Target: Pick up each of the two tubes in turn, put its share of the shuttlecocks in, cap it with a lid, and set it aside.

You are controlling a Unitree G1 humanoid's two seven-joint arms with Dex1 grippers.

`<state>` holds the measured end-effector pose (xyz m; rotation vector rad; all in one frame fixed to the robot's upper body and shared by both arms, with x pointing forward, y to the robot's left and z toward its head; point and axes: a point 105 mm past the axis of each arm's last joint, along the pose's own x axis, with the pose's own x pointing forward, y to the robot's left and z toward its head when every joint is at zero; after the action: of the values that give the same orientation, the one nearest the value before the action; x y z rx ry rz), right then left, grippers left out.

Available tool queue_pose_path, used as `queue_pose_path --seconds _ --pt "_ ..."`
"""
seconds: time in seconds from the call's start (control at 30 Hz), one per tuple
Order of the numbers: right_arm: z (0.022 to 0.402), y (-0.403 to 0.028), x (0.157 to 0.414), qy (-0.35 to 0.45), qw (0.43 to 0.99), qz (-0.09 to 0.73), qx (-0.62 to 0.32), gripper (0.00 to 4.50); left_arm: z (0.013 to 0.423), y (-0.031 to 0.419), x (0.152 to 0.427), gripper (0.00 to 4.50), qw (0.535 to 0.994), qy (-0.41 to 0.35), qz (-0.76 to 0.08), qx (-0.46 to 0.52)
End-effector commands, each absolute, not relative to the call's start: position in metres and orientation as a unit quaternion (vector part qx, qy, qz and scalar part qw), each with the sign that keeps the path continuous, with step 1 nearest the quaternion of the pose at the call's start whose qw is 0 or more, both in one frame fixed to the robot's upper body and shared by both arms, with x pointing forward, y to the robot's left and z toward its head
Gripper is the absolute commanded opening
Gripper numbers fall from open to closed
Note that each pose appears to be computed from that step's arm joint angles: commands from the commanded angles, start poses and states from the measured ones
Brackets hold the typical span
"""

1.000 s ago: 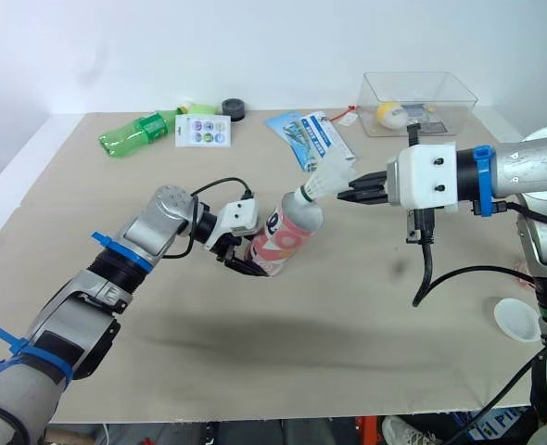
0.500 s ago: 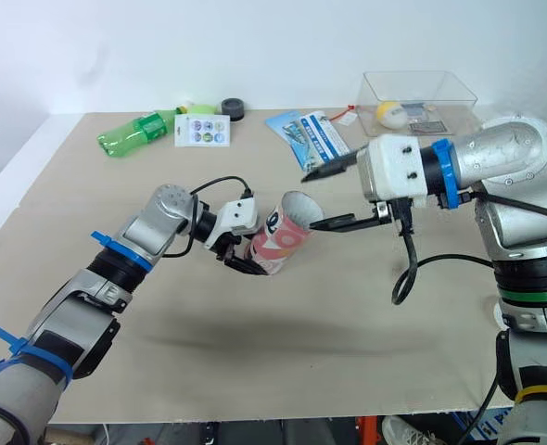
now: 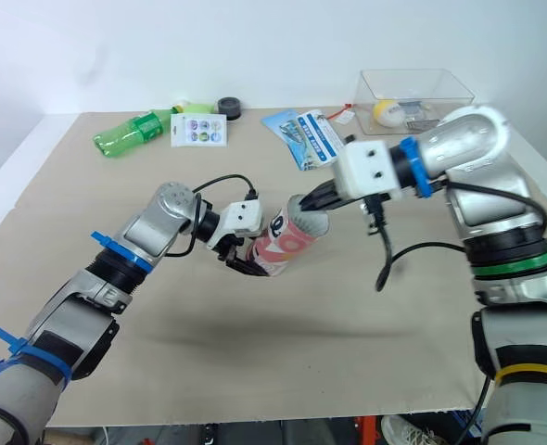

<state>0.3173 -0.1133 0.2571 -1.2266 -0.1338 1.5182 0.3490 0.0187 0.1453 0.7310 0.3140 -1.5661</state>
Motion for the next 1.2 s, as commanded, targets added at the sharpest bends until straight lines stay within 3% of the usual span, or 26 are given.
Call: queue_pose_path --seconds 0.03,0.23,0.67,0.8,1.2 --pt "0.253 -0.109 0.315 -0.039 0.512 0.656 -0.554 0.11 0.159 0.014 0.347 3.28 0.634 0.115 -0.689 0.332" --pt "0.222 -0.103 0.325 0.009 0.466 0.674 -0.573 0.11 0.162 0.011 0.346 3.28 0.633 0.109 -0.692 0.329" --pt "0.207 -0.077 0.329 -0.011 0.402 0.703 -0.587 0.11 0.161 0.009 0.344 3.28 0.638 0.107 -0.693 0.319" --pt "0.218 -0.076 0.326 -0.022 0.416 0.707 -0.571 0.11 0.16 0.01 0.346 3.28 0.644 0.107 -0.691 0.311" --pt "0.301 -0.104 0.296 -0.058 0.527 0.712 -0.461 0.11 0.148 0.02 0.353 3.28 0.655 0.125 -0.682 0.3"
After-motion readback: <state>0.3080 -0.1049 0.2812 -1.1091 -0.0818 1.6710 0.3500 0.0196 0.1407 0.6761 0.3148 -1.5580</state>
